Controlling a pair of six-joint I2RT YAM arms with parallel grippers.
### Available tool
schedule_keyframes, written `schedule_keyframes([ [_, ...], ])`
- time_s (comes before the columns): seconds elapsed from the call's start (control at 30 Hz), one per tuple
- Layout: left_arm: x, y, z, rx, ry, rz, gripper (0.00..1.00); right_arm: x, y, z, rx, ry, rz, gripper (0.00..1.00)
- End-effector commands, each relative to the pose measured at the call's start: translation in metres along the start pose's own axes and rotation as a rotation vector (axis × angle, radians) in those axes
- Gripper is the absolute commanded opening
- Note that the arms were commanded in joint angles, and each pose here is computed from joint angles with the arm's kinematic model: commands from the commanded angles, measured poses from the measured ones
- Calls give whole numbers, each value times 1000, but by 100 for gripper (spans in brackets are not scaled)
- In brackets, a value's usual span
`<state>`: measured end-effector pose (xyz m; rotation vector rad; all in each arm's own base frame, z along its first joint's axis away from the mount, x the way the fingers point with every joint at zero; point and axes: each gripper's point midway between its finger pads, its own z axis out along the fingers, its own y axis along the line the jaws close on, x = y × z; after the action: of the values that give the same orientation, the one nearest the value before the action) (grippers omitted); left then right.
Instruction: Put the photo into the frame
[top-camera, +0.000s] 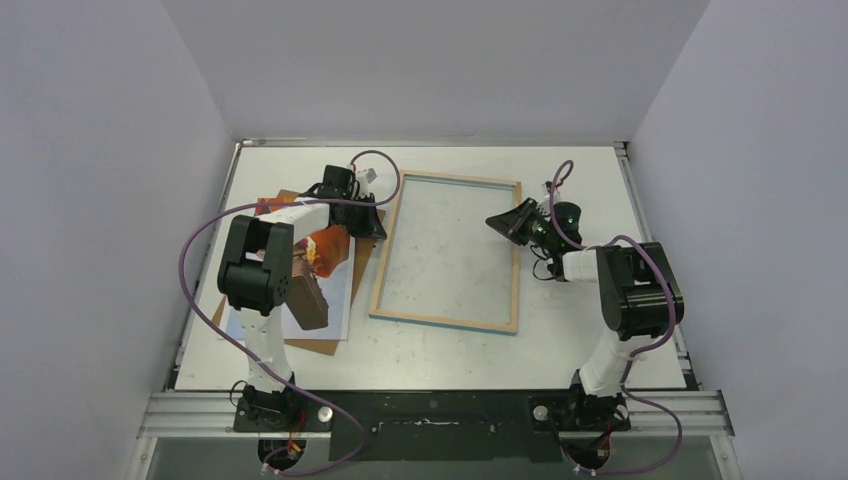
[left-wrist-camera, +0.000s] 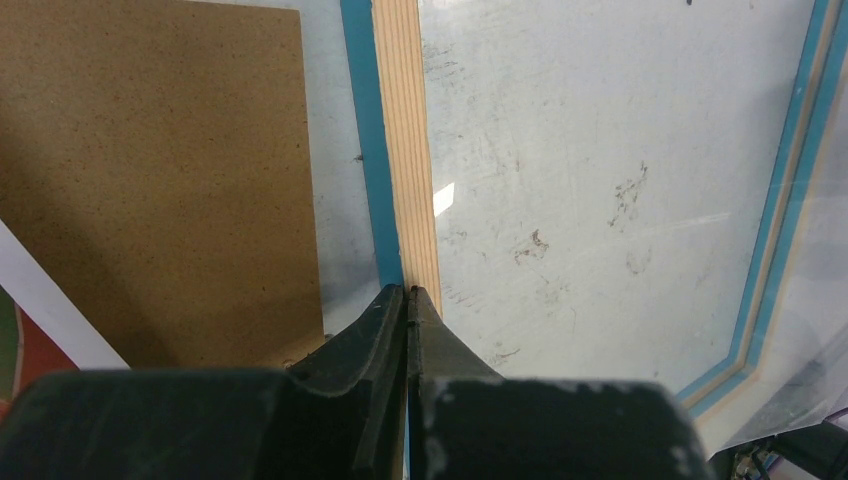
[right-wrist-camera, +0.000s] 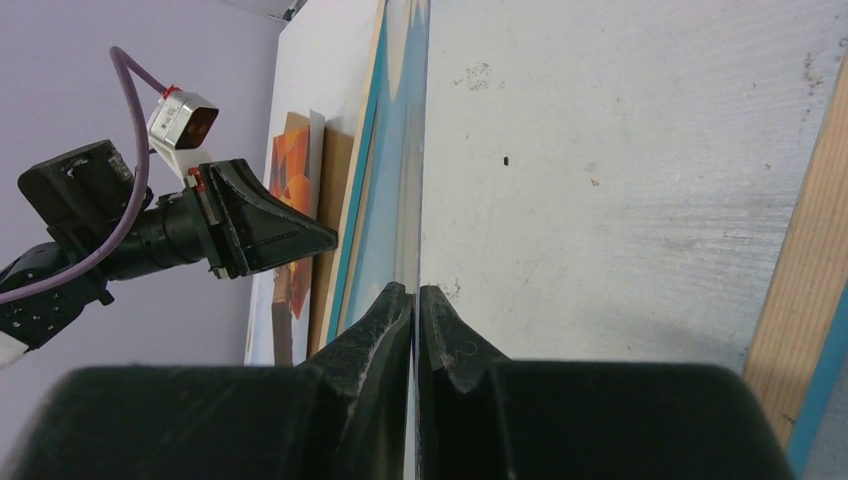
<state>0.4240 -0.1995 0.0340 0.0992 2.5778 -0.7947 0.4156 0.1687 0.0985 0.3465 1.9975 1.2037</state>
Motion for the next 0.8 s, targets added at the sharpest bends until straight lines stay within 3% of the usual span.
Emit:
schedule_keyframes([
  [0.0,10,2,9,-7,41,17,0,-13,5,4,-36,-73,-42,5],
  [0.77,12,2,11,-8,56,25,0,-10,-16,10,9,-98,9,5],
])
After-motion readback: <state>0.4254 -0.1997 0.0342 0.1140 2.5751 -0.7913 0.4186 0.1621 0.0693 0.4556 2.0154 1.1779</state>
